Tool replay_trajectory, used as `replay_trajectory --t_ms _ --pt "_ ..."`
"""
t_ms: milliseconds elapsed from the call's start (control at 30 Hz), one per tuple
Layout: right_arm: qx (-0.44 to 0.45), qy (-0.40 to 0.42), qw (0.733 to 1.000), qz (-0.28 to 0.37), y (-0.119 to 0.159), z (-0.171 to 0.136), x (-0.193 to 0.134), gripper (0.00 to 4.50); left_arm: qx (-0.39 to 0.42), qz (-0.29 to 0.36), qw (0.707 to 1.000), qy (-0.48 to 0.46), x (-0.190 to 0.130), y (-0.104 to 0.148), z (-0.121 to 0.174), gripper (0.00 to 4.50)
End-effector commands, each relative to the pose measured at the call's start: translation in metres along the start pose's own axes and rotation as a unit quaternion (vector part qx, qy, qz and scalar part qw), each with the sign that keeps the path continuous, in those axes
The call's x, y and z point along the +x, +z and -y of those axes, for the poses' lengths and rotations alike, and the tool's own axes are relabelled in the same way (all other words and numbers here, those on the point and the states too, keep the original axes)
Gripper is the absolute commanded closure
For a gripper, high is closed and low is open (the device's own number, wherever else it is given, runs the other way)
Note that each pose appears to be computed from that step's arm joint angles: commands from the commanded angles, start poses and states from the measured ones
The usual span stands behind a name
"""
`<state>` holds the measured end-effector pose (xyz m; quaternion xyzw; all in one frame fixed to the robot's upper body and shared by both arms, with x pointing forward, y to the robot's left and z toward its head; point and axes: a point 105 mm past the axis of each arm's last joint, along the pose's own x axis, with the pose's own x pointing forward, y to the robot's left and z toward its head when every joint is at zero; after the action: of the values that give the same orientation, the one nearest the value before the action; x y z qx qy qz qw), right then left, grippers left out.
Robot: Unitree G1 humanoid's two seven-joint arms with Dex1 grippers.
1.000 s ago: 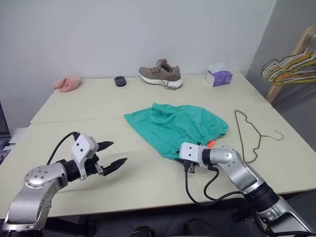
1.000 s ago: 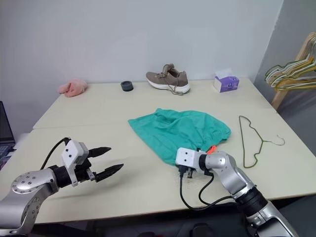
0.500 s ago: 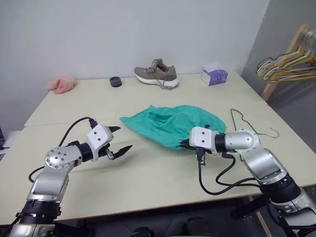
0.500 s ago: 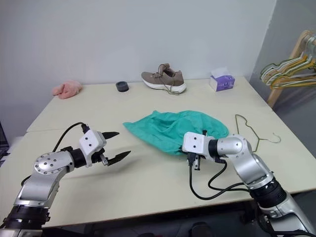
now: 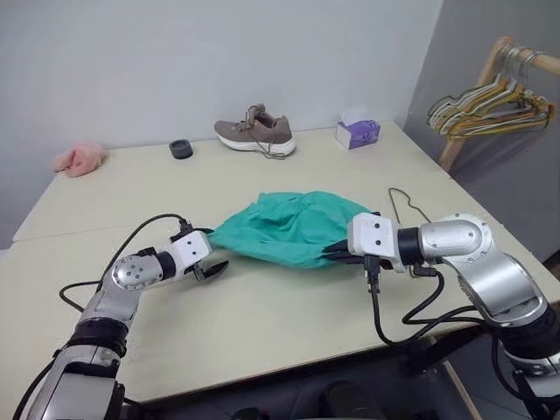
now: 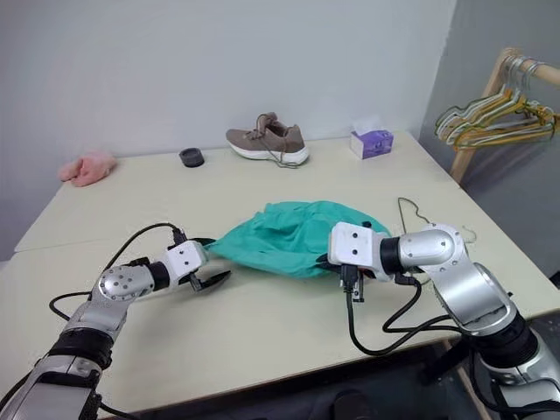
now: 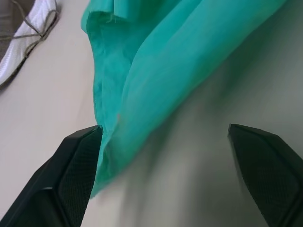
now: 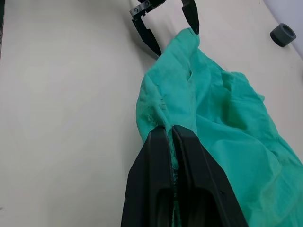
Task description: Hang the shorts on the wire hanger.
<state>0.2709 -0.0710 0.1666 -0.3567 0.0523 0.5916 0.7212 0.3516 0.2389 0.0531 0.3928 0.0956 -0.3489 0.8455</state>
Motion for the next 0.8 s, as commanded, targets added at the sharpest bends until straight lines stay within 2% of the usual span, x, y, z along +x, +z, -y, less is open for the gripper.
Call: replay_trajectory --t_ms 33,133,233,433,633,700,800 --pt "-0.019 -0.016 1.000 0.011 0.012 0.004 -0.010 4.42 0.040 -0.002 0.999 0.018 0.003 0.003 -0.011 0.00" --pt "-0.019 -0.012 1.000 0.010 0.012 0.002 -0.011 4.42 0.046 -0.004 0.999 0.026 0.008 0.001 -0.012 0.00" --pt "-0.017 -0.006 1.000 0.011 0.013 0.000 -0.012 4.50 0.053 -0.004 0.998 0.031 0.015 0.001 -0.010 0.58" --pt "-0.015 -0.004 1.000 0.014 0.014 -0.002 -0.012 4.50 0.081 -0.011 0.997 -0.008 0.020 -0.003 0.006 2.53" --pt "-0.009 0.021 1.000 0.004 0.004 -0.008 -0.017 4.50 0.097 -0.036 0.992 -0.075 -0.002 -0.019 0.013 4.45" --pt "-0.007 0.049 0.999 -0.007 -0.003 -0.013 -0.024 4.50 0.085 -0.033 0.989 -0.120 -0.017 -0.018 0.017 4.48" --pt "0.019 0.104 0.994 -0.023 -0.014 -0.019 -0.041 4.50 0.027 0.005 0.980 -0.195 -0.049 0.006 0.025 4.48"
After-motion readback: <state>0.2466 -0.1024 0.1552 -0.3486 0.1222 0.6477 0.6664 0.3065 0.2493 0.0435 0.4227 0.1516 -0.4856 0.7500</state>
